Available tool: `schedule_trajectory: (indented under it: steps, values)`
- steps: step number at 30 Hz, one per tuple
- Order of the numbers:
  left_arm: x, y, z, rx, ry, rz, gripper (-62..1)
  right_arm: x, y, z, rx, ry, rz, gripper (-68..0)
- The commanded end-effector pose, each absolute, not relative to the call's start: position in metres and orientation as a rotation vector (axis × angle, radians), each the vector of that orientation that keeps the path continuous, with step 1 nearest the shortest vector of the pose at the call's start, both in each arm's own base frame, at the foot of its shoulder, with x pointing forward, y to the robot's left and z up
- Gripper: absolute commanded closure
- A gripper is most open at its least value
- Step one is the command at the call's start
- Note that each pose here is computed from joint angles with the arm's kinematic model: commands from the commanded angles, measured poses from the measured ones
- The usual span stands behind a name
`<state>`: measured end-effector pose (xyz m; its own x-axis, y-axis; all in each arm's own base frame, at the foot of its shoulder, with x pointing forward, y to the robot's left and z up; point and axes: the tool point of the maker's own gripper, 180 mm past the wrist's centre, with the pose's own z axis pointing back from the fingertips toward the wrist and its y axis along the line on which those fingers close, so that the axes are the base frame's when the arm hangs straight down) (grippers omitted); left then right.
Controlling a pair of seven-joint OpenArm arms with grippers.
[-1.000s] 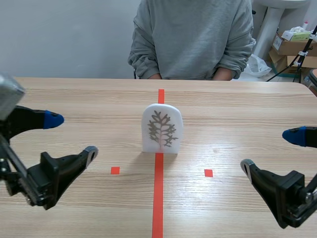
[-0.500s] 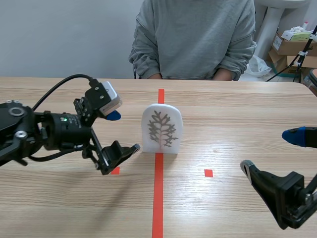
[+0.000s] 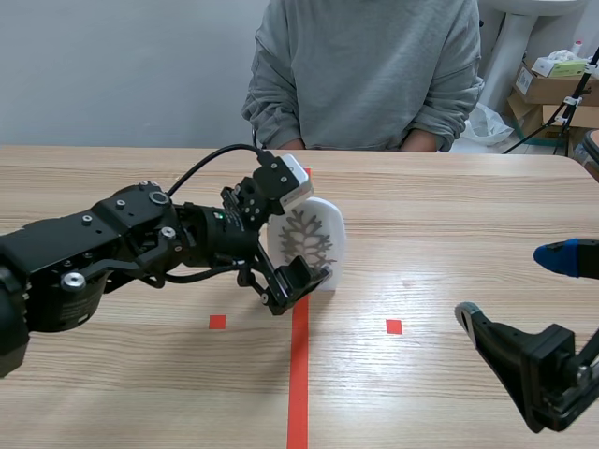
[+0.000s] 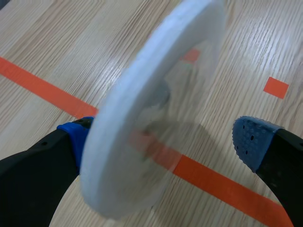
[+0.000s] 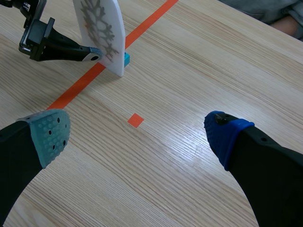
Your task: Do the leaf sorting experiment
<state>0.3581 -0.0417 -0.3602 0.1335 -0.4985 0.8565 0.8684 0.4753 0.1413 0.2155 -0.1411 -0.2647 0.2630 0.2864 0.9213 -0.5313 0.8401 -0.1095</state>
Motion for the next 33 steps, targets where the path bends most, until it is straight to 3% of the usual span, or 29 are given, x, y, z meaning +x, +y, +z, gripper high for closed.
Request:
schedule_trajectory:
  steps: [1,5,18,22,27,33]
  values:
    - [0.3622,-0.046,-0.3496,-0.456,-1.054,-1.027,-58.5,0.2208,-0.1426,-0.257,0.236,-1.212,0.565,-57.8]
    - [0.3624,-0.0467,-0.3497,-0.459,-1.058,-1.022,-56.6,0.2208,-0.1426,-0.257,0.236,-1.212,0.565,-57.8]
    - [0.3627,-0.0471,-0.3487,-0.461,-1.065,-1.023,-28.6,0.2208,-0.1426,-0.257,0.236,-1.212,0.565,-57.8]
    - [0.3628,-0.0475,-0.348,-0.463,-1.068,-1.022,-22.3,0.2208,-0.1426,-0.257,0.236,-1.212,0.565,-57.8]
    - [0.3629,-0.0481,-0.3468,-0.468,-1.074,-1.02,-19.9,0.2208,-0.1426,-0.2571,0.236,-1.211,0.565,-57.8]
    - [0.3629,-0.0482,-0.3466,-0.469,-1.075,-1.018,-6.9,0.2208,-0.1426,-0.2571,0.236,-1.211,0.565,-57.8]
